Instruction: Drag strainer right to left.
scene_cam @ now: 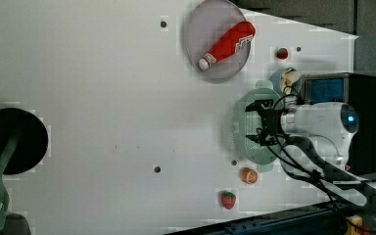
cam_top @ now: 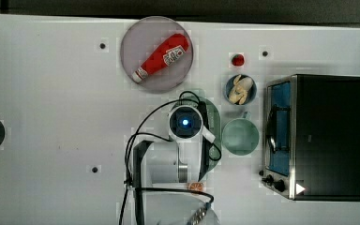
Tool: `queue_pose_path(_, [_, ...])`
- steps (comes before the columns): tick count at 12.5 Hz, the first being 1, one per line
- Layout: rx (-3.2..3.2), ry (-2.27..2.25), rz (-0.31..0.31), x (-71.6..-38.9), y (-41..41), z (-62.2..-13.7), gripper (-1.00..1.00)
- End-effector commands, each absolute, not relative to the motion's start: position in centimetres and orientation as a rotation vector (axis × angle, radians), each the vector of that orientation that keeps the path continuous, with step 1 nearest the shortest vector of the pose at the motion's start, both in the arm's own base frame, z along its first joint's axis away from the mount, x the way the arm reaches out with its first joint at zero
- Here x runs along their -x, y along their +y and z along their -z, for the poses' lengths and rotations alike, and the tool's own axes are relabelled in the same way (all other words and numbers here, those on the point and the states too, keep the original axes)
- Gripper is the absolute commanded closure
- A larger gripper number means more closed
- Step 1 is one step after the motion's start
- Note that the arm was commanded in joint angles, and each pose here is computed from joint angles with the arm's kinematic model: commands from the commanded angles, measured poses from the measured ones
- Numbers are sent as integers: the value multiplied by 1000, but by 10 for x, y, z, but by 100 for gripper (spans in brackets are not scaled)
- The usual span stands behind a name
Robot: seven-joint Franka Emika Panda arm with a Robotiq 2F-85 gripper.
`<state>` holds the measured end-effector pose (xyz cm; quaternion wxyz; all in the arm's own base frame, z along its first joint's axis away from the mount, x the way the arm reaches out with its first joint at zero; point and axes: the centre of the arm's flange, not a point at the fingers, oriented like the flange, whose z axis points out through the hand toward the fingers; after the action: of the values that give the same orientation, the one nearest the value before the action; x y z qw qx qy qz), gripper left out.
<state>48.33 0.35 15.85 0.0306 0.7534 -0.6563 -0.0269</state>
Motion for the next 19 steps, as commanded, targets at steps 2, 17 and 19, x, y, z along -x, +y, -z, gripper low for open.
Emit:
queue_pose_path(2, [-2248, -2103, 103, -480, 18, -140, -100])
queue_pose_path(17, [-2197, -2184, 125, -466, 164, -143, -100])
queue_pose_path(19, [-2216, -2163, 129, -465, 190, -140, -100])
